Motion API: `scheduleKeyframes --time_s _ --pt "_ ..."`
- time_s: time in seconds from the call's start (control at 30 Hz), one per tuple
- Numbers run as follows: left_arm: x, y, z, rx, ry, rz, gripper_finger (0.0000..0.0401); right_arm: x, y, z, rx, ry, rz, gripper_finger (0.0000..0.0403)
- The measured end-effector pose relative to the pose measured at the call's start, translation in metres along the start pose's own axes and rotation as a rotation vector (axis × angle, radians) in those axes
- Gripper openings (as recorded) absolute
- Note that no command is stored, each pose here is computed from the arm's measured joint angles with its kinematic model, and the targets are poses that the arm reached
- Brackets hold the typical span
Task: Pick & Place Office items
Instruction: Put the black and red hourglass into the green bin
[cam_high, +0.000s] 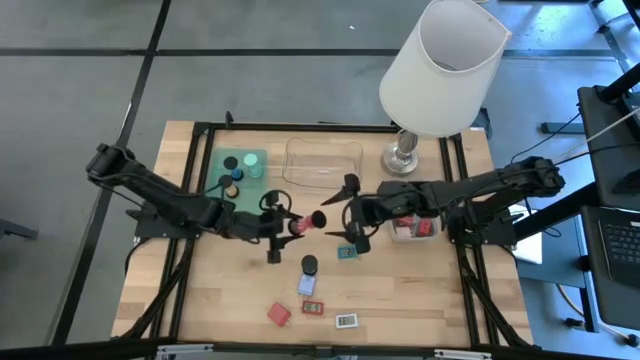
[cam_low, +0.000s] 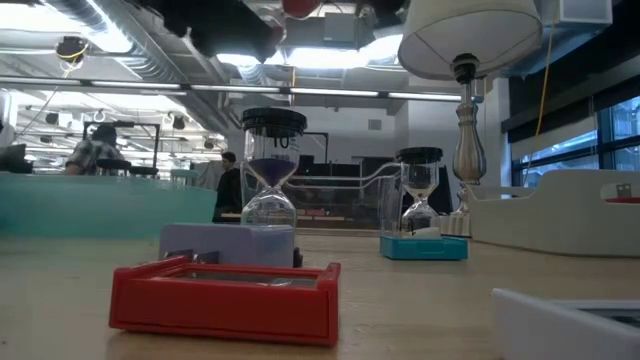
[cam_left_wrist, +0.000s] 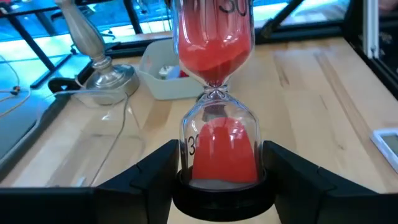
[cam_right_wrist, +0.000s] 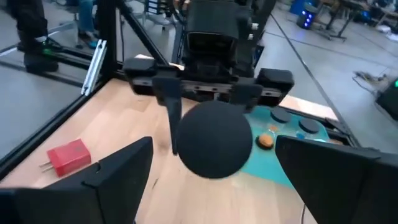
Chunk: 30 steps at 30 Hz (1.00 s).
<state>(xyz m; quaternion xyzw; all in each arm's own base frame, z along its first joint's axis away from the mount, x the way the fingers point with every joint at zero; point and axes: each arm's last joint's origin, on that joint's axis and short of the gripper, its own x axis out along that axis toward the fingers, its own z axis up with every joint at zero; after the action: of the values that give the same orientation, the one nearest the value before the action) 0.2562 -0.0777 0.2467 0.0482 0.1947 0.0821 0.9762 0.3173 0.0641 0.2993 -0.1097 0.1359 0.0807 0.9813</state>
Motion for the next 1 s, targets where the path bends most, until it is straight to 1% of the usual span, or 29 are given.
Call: scheduleKeyframes --time_s 0.2,0.4,0.53,0.6,0.73,0.83,0.93,1.0 --pt "0.013 0.010 0.002 -0.024 -0.028 0.004 0.0206 0.000 0.000 0.001 0.032 -0.010 0.012 0.0341" --pt "0.026 0.015 0.001 -0.017 -0.052 -0.019 0.0206 0.000 -0.001 0.002 0.104 -0.023 -0.005 0.0341" --pt "0.028 0.016 0.002 -0.001 -0.068 -0.028 0.0206 -0.001 -0.003 0.003 0.168 -0.029 -0.013 0.0341" --pt "0.028 0.016 0.002 -0.001 -0.066 -0.030 0.0206 -0.001 -0.005 0.003 0.190 -0.025 -0.034 0.0341" --pt "0.027 0.013 0.000 0.003 -0.051 -0.024 0.0206 -0.002 -0.006 0.002 0.191 -0.016 -0.062 0.0341" --pt "0.026 0.011 0.003 0.003 -0.064 -0.040 0.0206 -0.001 -0.007 0.000 0.194 0.000 -0.084 0.0341" --pt "0.025 0.012 0.003 -0.004 -0.064 -0.049 0.0206 -0.002 -0.008 -0.001 0.208 0.015 -0.139 0.0341" --pt "0.025 0.011 0.003 -0.005 -0.061 -0.050 0.0206 -0.002 -0.008 -0.003 0.216 0.030 -0.146 0.0341"
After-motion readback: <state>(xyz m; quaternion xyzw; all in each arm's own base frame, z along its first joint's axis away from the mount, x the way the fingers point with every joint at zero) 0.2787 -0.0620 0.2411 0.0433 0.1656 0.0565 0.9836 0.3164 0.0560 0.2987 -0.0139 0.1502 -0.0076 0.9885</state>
